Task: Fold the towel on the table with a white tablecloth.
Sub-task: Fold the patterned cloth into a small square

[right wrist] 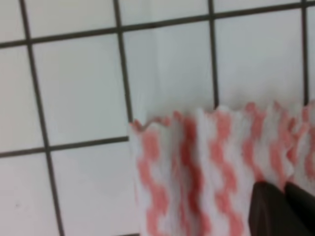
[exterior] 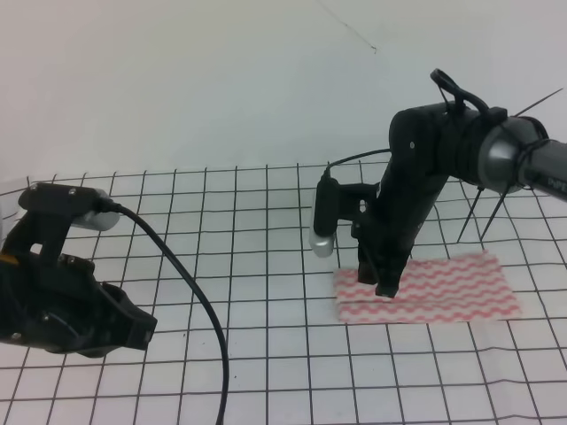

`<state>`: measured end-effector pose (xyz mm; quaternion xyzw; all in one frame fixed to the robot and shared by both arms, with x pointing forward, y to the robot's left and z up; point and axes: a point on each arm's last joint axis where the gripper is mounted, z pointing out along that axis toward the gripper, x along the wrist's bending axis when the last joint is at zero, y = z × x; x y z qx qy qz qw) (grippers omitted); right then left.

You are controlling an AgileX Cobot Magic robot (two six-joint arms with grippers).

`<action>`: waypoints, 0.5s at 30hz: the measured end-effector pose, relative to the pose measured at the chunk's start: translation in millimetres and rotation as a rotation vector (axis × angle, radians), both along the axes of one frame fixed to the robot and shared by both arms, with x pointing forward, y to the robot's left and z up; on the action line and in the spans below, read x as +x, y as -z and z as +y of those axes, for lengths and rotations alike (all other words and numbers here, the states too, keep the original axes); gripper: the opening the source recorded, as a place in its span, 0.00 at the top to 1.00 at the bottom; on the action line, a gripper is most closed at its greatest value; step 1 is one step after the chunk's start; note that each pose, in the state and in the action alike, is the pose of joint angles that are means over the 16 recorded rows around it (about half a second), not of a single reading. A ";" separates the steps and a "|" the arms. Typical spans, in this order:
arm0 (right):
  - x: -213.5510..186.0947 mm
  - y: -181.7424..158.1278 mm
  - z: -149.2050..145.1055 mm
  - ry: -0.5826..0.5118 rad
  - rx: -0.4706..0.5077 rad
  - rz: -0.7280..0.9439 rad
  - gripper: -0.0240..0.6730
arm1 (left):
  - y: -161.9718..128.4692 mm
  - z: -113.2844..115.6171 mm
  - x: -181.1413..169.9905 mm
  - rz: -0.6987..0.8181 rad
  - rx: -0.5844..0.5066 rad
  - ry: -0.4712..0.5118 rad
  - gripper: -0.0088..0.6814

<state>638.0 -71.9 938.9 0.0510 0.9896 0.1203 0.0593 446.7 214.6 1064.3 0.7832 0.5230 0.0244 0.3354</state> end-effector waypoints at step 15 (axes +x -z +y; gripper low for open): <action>4.5 -1.9 1.1 0.039 0.020 -0.042 0.81 | 0.1 0.0 -0.2 0.002 0.000 0.001 0.99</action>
